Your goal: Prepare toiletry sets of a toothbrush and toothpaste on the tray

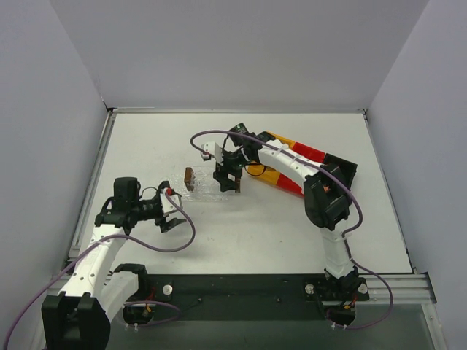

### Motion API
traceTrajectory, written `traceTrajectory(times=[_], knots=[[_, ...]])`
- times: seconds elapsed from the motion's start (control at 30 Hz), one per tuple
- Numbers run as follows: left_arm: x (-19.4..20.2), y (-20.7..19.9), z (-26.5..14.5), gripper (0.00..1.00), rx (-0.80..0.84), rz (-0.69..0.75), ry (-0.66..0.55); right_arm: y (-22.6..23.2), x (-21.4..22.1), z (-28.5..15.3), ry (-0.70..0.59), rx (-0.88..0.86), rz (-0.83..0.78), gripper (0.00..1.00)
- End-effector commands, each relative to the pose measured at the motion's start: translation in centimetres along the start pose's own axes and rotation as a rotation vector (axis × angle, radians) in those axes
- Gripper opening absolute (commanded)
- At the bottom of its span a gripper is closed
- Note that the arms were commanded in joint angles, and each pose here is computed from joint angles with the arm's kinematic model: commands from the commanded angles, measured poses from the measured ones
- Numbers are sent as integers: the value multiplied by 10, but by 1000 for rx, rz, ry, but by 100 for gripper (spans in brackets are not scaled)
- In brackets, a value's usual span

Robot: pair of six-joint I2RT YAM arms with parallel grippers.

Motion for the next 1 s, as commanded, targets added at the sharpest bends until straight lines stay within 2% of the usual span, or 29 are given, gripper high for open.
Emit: traceTrajectory(times=[0.0,0.97], knots=[[-9,10,1,90,-21,29,-35,-9,-22,1,-90,-28,-55,7],[-4,16,2,90,-32,31,-16,-13,-24,33,-83,-75,-68,8]])
Point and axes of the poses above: each gripper's point midway between its finger pads, its own z axis out along the fingers, its own y axis along the line the jaws close on, x = y × z, the point moved 3 cm from there along -z, back along the fingers, and after that the axes turned 6 degrees about -z, right-handed, at the moved point
